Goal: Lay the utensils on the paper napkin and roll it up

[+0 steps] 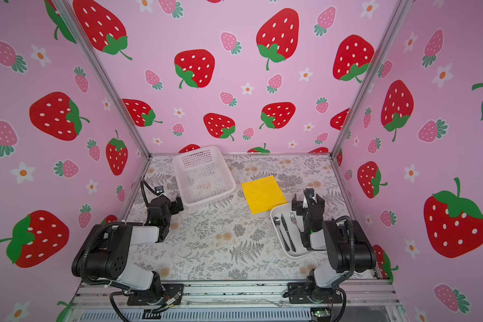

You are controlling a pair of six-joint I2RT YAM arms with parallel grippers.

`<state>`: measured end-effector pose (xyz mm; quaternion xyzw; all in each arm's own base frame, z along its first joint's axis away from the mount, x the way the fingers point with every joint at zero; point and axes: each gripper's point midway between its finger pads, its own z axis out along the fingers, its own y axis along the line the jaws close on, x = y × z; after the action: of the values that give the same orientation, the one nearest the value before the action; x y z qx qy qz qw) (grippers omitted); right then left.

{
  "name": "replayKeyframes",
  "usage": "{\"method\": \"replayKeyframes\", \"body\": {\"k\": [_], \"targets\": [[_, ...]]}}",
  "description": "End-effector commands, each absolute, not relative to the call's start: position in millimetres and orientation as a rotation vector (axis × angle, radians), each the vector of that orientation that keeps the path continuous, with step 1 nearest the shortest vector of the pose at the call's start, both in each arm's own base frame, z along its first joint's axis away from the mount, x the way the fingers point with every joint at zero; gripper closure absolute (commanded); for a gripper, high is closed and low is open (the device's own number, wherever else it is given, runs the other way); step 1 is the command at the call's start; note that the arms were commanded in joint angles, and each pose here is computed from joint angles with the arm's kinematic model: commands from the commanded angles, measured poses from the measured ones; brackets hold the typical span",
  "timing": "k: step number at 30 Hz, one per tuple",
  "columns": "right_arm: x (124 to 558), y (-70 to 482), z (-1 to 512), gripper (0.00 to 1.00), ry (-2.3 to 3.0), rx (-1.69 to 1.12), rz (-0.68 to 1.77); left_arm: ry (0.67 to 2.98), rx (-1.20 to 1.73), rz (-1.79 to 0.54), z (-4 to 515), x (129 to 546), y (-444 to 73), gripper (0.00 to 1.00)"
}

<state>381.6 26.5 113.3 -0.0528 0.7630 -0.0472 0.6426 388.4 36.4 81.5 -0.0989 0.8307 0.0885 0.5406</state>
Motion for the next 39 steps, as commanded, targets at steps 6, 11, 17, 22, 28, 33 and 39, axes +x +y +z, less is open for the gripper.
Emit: {"method": "replayKeyframes", "body": {"k": [6,11,17,22,28,33,39], "targets": [[383,22,131,0.00,1.705,-0.094,-0.118,1.941,-0.289,0.210,120,377,43,0.01],[386,12,143,0.00,1.797,-0.001,-0.121,1.943,-0.423,0.196,153,359,53,0.01],[384,35,157,0.00,1.927,0.174,0.204,1.950,-0.605,-0.070,184,343,36,0.01],[366,124,164,0.00,2.023,-0.102,0.777,2.111,-0.463,-0.507,189,342,-33,0.05],[356,167,152,0.00,2.139,-0.194,0.884,2.358,-0.551,-0.489,145,341,-39,0.08],[348,213,142,0.00,2.203,-0.333,0.852,2.439,-0.545,-0.398,130,354,-42,0.08],[350,248,116,0.00,2.315,-0.323,0.799,2.533,-0.656,-0.126,105,353,-9,0.09]]}}
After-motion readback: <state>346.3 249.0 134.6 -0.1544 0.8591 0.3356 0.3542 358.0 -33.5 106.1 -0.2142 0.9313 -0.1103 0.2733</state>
